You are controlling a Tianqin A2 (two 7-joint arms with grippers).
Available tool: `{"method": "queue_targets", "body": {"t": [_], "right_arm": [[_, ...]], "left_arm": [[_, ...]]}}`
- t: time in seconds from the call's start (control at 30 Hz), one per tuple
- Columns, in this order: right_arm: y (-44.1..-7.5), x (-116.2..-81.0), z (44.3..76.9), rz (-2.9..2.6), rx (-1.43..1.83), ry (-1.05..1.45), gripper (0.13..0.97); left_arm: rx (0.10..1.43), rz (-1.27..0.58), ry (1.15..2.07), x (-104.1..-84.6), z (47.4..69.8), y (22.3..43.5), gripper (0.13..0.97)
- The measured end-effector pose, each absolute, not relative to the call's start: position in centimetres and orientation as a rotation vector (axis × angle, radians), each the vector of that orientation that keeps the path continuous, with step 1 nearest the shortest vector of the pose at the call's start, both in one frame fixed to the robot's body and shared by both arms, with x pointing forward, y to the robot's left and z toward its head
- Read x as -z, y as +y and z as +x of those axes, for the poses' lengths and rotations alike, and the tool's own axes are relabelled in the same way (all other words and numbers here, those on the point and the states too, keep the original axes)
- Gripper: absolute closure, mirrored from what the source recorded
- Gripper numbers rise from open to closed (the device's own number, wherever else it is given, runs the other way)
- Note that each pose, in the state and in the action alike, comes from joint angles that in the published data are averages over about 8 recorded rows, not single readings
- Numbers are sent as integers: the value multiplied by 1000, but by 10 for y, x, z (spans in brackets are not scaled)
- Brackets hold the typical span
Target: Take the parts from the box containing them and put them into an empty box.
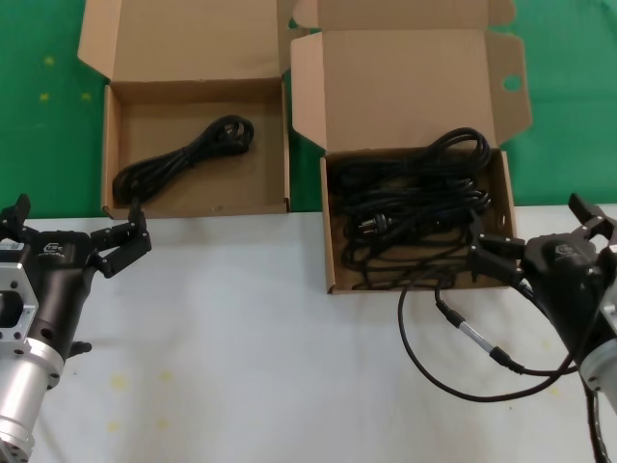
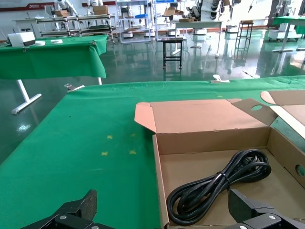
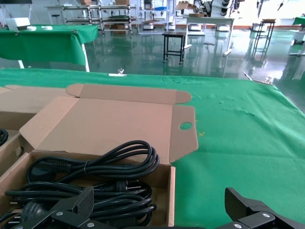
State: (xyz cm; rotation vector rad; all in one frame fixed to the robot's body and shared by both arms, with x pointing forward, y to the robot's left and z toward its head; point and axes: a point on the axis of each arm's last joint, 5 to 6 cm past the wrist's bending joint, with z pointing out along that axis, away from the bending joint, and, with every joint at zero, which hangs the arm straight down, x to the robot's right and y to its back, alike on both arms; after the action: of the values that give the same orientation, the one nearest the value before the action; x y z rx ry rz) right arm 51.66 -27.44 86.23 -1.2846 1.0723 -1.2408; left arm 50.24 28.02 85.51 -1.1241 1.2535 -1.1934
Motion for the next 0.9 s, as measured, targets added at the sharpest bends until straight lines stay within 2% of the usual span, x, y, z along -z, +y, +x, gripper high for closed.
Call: {"method": "queue_targets", "body": {"t": [0.9], "right_arm": [[-274,-862,517,-1285,1241,1072,130]], "left_arm": [[1193,-1124,1253,-855,502,280,132]]}}
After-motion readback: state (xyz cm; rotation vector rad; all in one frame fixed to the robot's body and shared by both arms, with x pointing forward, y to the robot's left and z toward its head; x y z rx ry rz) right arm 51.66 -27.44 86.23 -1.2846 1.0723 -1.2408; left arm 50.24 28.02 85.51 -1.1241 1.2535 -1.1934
